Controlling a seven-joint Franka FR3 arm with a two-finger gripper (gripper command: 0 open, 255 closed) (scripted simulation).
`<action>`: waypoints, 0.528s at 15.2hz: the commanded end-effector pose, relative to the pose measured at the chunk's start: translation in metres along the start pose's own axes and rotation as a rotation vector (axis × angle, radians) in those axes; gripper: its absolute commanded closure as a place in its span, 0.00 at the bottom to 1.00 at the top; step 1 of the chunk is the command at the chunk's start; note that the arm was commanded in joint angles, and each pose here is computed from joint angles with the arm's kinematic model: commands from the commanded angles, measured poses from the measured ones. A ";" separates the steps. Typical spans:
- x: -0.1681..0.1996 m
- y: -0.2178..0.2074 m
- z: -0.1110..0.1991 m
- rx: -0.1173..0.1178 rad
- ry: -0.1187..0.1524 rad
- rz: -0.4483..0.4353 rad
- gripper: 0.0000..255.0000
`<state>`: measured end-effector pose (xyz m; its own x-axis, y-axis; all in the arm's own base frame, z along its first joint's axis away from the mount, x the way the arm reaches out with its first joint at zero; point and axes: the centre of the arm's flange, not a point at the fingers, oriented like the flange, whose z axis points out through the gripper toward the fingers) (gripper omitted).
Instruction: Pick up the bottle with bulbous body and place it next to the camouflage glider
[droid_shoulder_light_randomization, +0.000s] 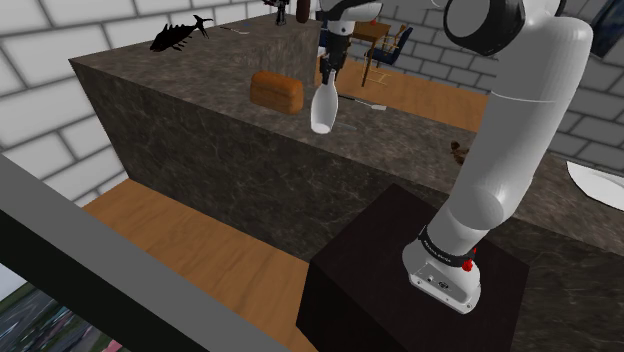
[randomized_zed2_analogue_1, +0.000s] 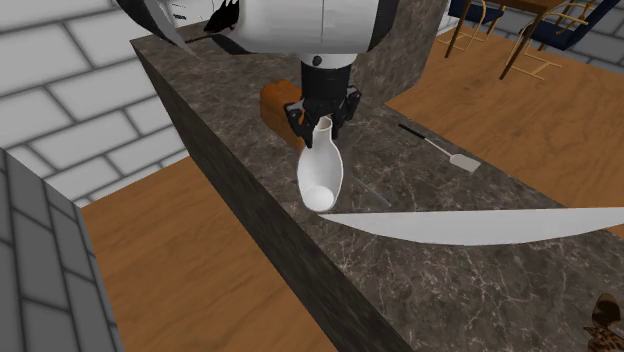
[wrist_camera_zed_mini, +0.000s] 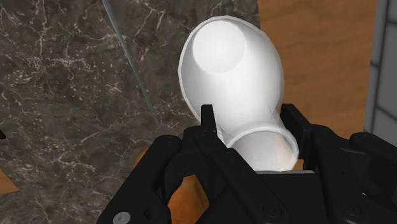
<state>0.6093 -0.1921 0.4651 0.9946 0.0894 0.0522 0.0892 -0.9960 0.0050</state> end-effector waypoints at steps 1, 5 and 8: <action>0.001 0.000 -0.011 0.000 0.000 0.000 1.00; 0.002 0.000 -0.032 0.000 0.000 0.000 1.00; 0.003 0.001 -0.048 0.000 0.000 0.000 1.00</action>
<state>0.6104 -0.1922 0.5068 0.9946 0.0895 0.0520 0.0894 -0.9960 0.0050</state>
